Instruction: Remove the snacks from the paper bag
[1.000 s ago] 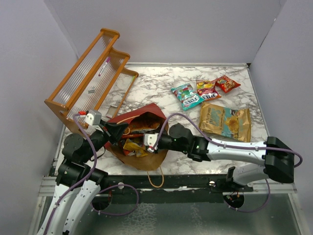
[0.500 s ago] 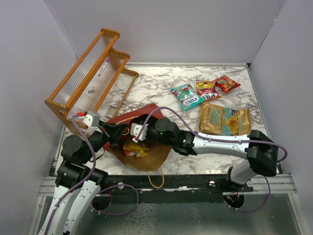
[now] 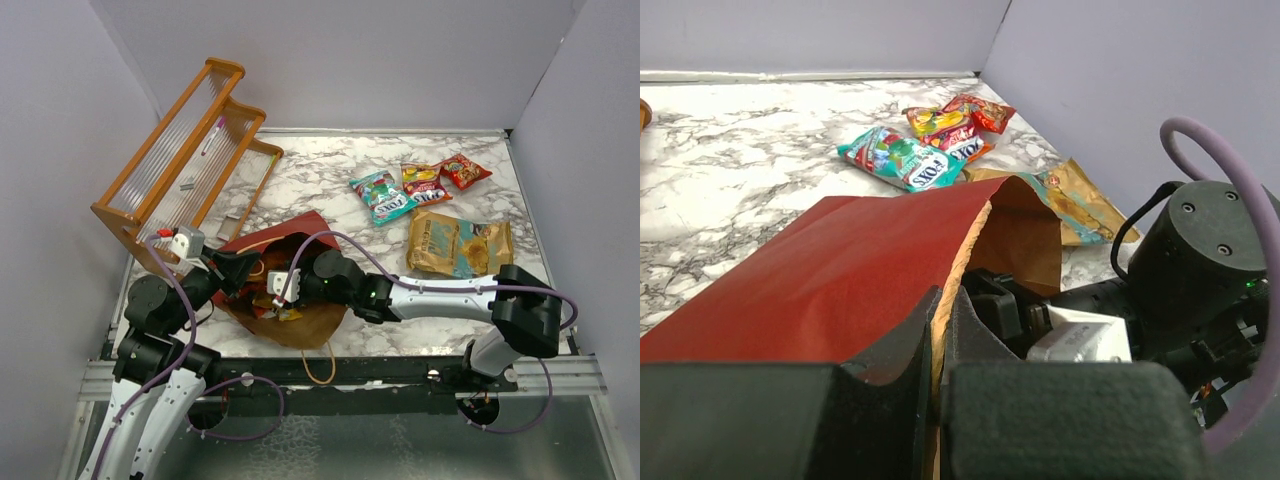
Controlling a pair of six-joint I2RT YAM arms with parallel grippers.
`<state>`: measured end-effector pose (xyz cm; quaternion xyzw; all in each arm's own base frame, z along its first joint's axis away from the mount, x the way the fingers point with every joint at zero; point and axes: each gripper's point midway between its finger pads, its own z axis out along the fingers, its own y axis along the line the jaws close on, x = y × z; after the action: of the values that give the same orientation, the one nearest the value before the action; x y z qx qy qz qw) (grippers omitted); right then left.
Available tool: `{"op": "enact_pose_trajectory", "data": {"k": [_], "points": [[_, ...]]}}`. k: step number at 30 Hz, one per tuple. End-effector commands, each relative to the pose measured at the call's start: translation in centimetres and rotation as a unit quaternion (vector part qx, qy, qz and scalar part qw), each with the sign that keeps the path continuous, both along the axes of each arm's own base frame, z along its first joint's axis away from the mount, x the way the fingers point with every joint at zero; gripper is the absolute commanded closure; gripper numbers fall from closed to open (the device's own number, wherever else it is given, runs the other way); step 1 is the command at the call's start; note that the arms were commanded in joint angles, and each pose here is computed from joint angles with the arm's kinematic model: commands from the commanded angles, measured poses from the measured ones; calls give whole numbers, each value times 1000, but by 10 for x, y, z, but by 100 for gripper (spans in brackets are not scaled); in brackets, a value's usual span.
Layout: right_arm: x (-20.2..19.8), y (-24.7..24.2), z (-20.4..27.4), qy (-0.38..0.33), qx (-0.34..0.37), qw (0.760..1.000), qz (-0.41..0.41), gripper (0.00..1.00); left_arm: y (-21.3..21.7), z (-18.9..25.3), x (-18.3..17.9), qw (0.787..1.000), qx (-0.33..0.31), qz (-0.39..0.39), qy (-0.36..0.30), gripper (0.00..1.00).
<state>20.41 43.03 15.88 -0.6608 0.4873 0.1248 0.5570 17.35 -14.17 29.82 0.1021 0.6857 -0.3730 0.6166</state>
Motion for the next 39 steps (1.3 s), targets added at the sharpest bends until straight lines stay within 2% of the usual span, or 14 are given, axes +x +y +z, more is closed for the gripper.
{"op": "enact_pose_trajectory", "data": {"k": [1, 5, 9, 13, 17, 22, 26, 32, 39], "points": [[-25, 7, 19, 10, 27, 999, 45, 45, 3, 3, 1, 1000, 3, 6, -13, 100], [-29, 3, 13, 11, 31, 998, 47, 41, 3, 5, 0, 1000, 2, 7, -16, 100], [-3, 6, -1, -14, -2, 1000, -6, 42, 4, 5, 0, 1000, 2, 10, -16, 100], [5, 17, -8, -33, -20, 999, -7, 43, 0, 3, 0, 1000, 5, -3, -12, 100], [0, 19, 2, -24, -5, 1000, 5, 43, 2, 4, 0, 1000, 3, 4, -14, 100], [-28, 9, 13, 4, 28, 998, 56, 41, 1, 1, 2, 1000, 6, 0, -8, 100], [-17, 1, 28, 4, 63, 998, 7, 41, -1, 2, 0, 1000, 6, -8, -10, 100], [-3, 18, 32, -9, 63, 998, -7, 51, 0, 1, 1, 1000, 6, -1, -10, 100], [-9, 39, 18, -5, 60, 998, 29, 55, 1, 2, 1, 1000, 4, 2, -11, 100]]}}
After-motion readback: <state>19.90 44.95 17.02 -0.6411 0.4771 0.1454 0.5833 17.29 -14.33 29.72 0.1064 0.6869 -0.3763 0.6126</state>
